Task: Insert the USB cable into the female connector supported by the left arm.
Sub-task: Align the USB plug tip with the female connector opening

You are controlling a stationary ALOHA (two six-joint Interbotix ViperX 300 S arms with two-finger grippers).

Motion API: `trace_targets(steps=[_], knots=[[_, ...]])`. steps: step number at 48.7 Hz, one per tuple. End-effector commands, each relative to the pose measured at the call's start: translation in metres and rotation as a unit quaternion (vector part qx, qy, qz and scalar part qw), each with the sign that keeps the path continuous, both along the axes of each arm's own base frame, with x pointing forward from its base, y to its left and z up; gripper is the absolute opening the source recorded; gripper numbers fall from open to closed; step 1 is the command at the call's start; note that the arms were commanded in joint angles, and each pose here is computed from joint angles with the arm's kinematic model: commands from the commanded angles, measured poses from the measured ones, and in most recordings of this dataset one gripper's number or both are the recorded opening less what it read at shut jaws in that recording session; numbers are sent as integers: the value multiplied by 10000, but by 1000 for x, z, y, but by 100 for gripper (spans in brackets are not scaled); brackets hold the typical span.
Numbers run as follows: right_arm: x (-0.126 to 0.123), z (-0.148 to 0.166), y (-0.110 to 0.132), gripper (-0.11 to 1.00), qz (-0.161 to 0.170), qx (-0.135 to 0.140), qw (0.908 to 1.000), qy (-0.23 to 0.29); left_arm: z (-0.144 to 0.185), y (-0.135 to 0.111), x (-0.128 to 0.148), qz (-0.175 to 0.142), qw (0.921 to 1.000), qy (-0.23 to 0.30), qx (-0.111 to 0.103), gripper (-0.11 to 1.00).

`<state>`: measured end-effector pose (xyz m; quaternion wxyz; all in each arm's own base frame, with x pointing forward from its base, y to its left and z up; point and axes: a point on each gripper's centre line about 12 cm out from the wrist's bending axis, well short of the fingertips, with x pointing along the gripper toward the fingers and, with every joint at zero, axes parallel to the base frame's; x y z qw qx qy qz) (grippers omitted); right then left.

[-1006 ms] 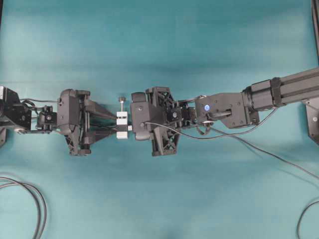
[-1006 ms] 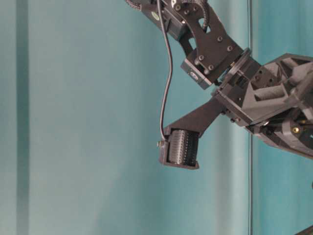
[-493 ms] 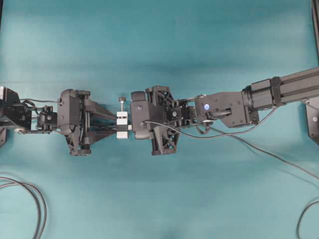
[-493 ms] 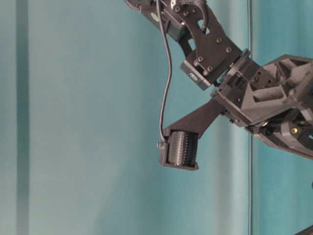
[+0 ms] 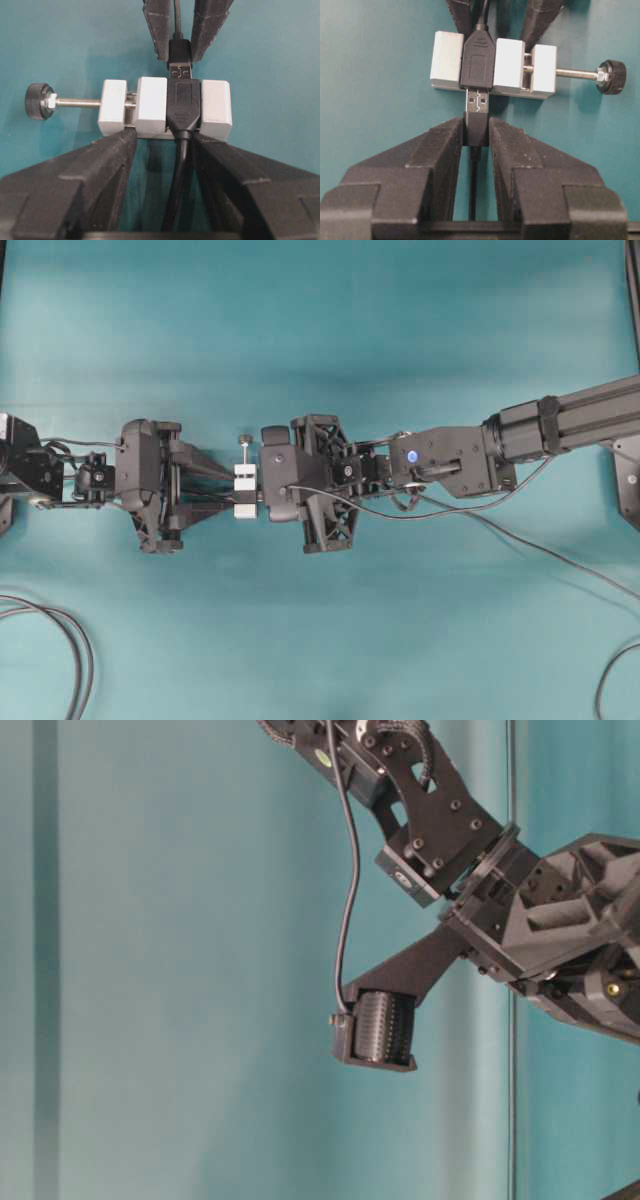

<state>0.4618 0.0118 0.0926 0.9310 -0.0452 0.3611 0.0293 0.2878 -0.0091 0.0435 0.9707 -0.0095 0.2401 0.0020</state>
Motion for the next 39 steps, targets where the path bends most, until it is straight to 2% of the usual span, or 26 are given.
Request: trace_targets(steps=[1,39], knots=[[13,22,3,21,53,1,9992,-406,8,-5,14,-90,9997,-238,17,63],[18,31,8,21,97,4,9987,-506,8,-5,14,-98,9997,-207,18,63]])
